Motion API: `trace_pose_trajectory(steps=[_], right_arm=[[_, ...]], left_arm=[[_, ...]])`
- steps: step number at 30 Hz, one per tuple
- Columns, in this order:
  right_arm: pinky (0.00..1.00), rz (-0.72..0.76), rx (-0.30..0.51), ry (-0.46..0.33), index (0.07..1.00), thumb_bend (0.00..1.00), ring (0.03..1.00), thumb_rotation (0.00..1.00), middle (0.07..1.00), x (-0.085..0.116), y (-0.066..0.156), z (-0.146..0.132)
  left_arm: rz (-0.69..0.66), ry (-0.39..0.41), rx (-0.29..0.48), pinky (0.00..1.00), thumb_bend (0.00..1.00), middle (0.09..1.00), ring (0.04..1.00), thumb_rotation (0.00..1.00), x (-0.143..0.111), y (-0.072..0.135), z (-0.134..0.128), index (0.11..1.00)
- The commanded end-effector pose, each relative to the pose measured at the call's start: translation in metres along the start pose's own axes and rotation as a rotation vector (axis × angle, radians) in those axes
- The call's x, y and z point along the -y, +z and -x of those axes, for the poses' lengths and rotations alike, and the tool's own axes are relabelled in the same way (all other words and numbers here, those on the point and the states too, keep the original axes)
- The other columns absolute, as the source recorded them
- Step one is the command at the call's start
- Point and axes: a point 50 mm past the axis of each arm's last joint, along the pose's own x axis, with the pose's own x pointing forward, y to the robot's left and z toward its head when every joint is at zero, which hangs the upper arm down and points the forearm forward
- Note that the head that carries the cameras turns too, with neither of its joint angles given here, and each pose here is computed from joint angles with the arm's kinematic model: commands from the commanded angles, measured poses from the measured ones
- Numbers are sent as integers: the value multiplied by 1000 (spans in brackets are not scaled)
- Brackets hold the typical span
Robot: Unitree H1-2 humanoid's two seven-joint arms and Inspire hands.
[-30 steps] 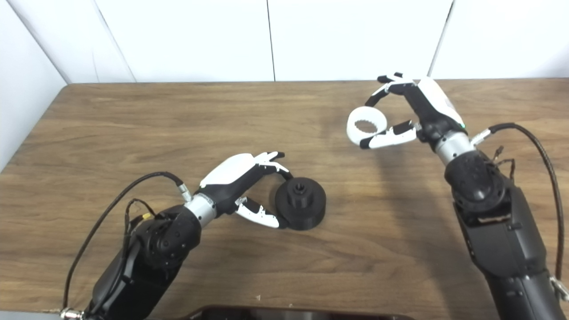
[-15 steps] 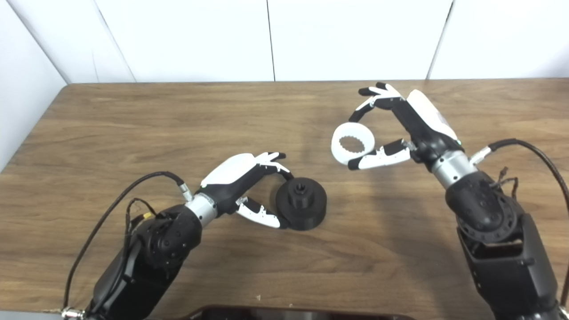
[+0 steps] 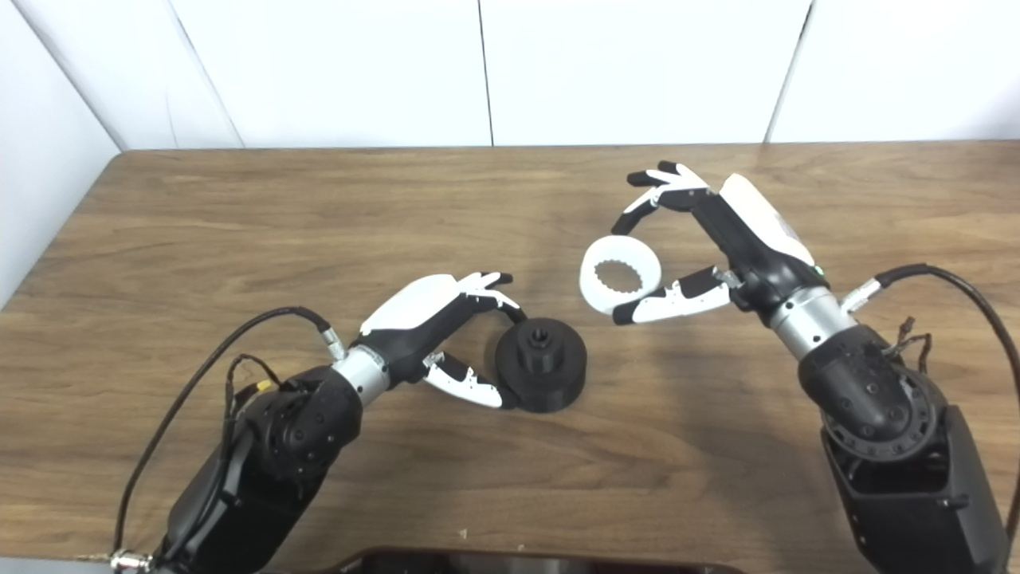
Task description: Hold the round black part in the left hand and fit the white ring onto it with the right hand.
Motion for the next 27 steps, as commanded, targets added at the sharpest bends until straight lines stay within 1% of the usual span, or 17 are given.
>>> trace_pose_trajectory(steps=[1,12,19,27], right_arm=[[926,18,65,-30,489,525,977,151,876,11,18,-5],[910,25,96,15,488,525,981,150,872,-1,27,-10],[899,21,89,49,489,525,978,150,873,-11,27,-12],[916,10,82,69,488,525,986,150,873,-18,26,-13]], left_arm=[[12,-50,33,844,835,990,1000,273,4,5,-4,734],[13,-53,29,840,834,989,1000,268,5,7,-4,732],[12,-51,31,839,831,988,1000,268,5,6,-4,733],[18,-54,30,836,826,992,1000,269,5,6,-3,739]])
